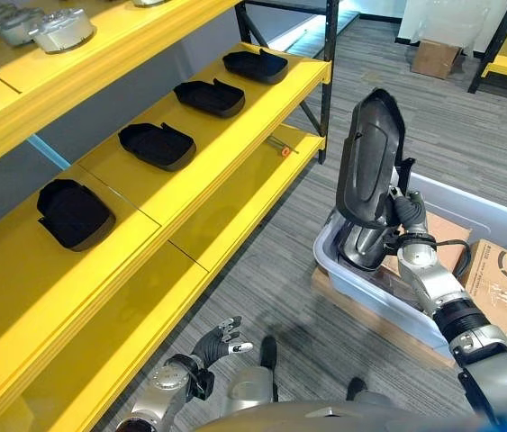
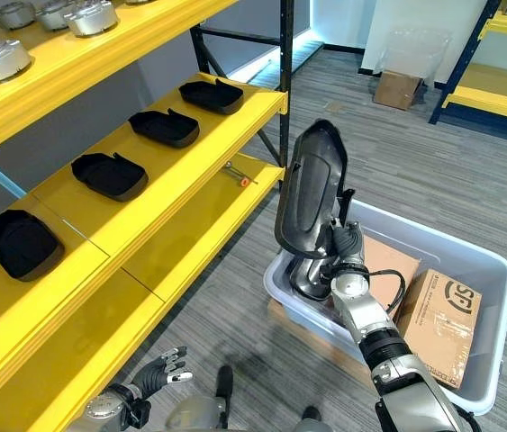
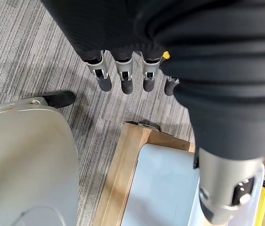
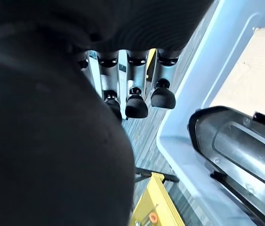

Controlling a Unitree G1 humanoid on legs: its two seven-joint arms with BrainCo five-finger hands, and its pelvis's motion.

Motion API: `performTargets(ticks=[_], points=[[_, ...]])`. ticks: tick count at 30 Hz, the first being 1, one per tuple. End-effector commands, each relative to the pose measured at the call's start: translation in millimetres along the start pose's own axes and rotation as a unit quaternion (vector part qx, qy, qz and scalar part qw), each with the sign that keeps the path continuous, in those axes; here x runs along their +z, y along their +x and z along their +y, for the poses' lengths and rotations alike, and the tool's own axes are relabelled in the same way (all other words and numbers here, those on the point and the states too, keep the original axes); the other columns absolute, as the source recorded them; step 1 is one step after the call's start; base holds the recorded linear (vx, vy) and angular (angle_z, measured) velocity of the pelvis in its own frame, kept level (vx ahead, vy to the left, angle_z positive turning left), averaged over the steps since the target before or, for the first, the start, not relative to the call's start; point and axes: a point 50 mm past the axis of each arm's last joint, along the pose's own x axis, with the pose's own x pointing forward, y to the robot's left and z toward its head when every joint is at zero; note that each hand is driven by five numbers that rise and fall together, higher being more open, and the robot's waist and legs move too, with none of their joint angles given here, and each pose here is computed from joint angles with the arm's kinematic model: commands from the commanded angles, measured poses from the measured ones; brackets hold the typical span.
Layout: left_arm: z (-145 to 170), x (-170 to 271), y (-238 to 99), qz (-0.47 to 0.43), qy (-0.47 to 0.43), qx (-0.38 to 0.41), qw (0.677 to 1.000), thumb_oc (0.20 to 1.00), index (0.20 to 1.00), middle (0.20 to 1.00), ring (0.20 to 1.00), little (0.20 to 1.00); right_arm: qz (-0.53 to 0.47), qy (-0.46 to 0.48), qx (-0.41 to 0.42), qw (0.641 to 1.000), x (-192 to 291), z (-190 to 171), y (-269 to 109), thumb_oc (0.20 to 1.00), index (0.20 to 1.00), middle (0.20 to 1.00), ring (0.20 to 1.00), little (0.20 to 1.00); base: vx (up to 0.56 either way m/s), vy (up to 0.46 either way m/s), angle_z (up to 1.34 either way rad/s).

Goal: Move parts from the plastic box to the shelf.

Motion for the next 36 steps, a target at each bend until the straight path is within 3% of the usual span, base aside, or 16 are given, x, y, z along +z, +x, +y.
performTargets(ticks=[1, 14, 31, 36], points=[[14.1, 20.0, -2.5, -0.027, 0.037, 0.005, 0.999, 1.000, 1.000, 1.000, 1.000, 1.000, -0.121, 0.073, -0.020, 0.990, 59.1, -1.9, 5.6, 0.200, 0.200, 0.200, 0.200, 0.200, 0.00, 0.000, 0.00], [19.0, 19.5, -5.1, -0.015, 0.055, -0.003, 0.998, 1.000, 1.000, 1.000, 1.000, 1.000, -0.111, 0.062, -0.097, 0.987, 49.9, -36.8, 11.0, 0.200, 0.200, 0.200, 0.200, 0.200, 0.00, -0.010, -0.02], [19.0, 8.5, -7.7, 0.000, 0.044, 0.011, 0.999, 1.000, 1.000, 1.000, 1.000, 1.000, -0.167, 0.063, -0.047, 0.983, 78.0, -14.1, 8.6, 0.200, 0.200, 0.200, 0.200, 0.200, 0.00, -0.033, 0.00], [19.0, 16.9, -2.7, 0.000, 0.081, -0.013, 0.997, 1.000, 1.000, 1.000, 1.000, 1.000, -0.164, 0.059, -0.056, 0.983, 74.9, -11.9, 2.3, 0.200, 0.200, 0.200, 0.200, 0.200, -0.04, -0.003, 0.38]])
